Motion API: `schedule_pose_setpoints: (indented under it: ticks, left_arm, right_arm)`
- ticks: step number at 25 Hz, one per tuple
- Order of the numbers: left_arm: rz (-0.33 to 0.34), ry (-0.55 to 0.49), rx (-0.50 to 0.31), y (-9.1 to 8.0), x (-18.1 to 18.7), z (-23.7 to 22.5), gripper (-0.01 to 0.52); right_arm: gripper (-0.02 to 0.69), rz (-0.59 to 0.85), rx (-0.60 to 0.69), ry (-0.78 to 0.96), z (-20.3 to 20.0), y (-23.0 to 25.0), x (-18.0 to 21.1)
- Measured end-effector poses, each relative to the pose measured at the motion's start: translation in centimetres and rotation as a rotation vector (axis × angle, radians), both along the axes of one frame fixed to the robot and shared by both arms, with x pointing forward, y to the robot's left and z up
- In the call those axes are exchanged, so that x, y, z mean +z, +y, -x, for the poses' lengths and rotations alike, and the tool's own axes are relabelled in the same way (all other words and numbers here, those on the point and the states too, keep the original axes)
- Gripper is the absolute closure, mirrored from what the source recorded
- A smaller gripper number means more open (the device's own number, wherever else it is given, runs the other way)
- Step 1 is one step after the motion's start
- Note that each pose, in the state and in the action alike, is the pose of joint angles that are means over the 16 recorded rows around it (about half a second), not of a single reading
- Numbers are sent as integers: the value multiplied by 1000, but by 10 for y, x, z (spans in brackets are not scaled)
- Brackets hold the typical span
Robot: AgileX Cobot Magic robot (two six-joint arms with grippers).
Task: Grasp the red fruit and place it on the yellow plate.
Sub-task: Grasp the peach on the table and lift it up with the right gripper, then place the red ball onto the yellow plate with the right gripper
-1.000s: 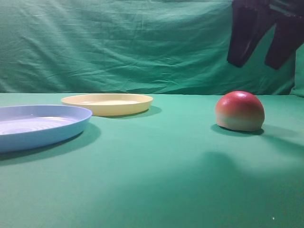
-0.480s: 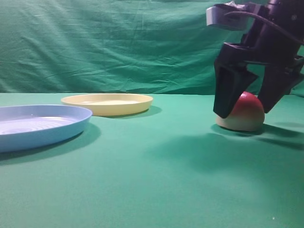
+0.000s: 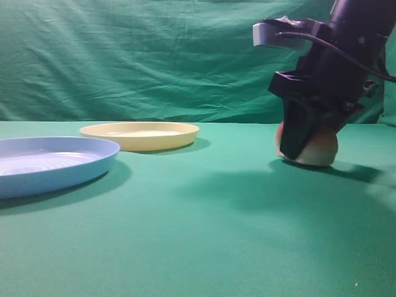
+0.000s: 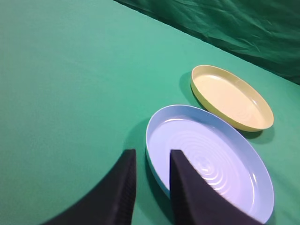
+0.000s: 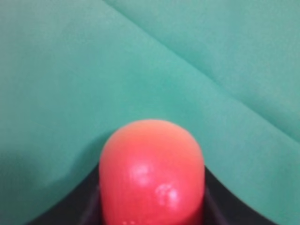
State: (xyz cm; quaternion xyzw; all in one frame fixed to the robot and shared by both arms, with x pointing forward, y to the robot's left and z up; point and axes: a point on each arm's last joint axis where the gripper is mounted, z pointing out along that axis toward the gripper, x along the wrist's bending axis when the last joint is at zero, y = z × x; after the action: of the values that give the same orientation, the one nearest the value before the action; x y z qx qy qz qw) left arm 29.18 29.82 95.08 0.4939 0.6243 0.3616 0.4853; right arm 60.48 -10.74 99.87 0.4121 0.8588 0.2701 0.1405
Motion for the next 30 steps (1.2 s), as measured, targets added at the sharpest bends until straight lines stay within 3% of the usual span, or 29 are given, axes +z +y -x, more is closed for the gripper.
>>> schedule_pose_setpoints:
  ticks: [6, 12, 19, 25, 28, 30]
  left_arm:
    - [0, 0, 0, 0, 0, 0, 357]
    - [0, 0, 0, 0, 0, 0, 357]
    - [0, 0, 0, 0, 0, 0, 357]
    - [0, 0, 0, 0, 0, 0, 357]
    - [0, 0, 0, 0, 0, 0, 357]
    - [0, 0, 0, 0, 0, 0, 357]
  right_arm:
    - [443, -66, 65, -90, -24, 48, 18]
    - [422, -76, 124, -99, -39, 90, -5]
    - [256, -54, 158, -84, -50, 111, -34]
    - [107, -30, 186, -111, -53, 112, -20]
    - [82, -23, 201, -136, -51, 110, 6]
    - [110, -19, 207, -146, -47, 107, 27]
